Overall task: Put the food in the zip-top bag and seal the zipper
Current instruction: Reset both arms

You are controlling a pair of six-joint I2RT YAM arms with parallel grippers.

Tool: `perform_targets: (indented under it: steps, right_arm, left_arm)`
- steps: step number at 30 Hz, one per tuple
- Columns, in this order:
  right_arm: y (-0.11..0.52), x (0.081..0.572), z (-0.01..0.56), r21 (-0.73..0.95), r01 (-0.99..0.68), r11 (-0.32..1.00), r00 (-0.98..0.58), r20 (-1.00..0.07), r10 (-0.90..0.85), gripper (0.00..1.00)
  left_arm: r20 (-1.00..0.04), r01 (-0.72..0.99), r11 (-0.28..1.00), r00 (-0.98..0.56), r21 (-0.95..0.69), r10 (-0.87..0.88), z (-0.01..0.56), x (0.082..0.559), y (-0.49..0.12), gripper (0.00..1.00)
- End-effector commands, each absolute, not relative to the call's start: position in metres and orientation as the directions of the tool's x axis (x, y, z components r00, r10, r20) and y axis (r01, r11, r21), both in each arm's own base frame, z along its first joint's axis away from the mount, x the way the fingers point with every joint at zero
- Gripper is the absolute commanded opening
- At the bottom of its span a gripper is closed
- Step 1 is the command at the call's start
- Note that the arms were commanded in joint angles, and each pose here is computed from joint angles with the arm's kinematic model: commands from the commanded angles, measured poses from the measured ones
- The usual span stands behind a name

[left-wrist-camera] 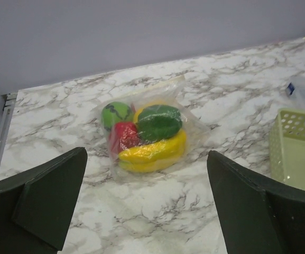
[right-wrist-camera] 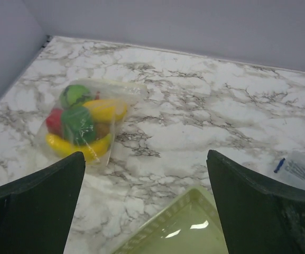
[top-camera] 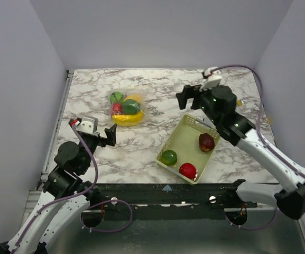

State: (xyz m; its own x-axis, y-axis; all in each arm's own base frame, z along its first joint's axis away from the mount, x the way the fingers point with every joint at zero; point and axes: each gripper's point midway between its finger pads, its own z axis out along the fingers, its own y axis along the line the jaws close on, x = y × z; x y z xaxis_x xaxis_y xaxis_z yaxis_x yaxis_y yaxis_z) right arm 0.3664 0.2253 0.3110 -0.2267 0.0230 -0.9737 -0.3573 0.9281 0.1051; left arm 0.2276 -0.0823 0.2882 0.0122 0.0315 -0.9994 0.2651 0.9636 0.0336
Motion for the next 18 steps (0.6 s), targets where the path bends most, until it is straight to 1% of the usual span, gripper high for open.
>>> perform_targets:
  steps: [1,5,8,12,18]
  right_arm:
    - [0.178,0.315,0.333,0.201,-0.293,0.935,-0.184,-0.971,0.151,1.00]
    - [0.143,0.272,0.362,0.284,-0.282,0.917,-0.109,-0.959,0.263,1.00]
    - [0.128,0.246,0.375,0.333,-0.302,0.893,-0.075,-0.943,0.325,1.00]
    - [0.105,0.221,0.387,0.385,-0.293,0.875,-0.027,-0.918,0.396,1.00]
    - [0.078,0.201,0.408,0.454,-0.268,0.850,0.063,-0.872,0.486,1.00]
  left_arm:
    - [-0.982,0.336,0.933,0.088,-0.129,-0.168,0.347,0.209,-0.088,0.99]
    - [-0.945,0.355,0.903,0.124,-0.243,-0.303,0.372,0.200,-0.087,0.99]
    - [-0.922,0.377,0.884,0.155,-0.276,-0.354,0.385,0.194,-0.085,0.99]
    - [-0.900,0.386,0.877,0.207,-0.284,-0.383,0.404,0.184,-0.078,0.99]
    - [-0.885,0.390,0.878,0.252,-0.278,-0.392,0.417,0.176,-0.071,0.99]
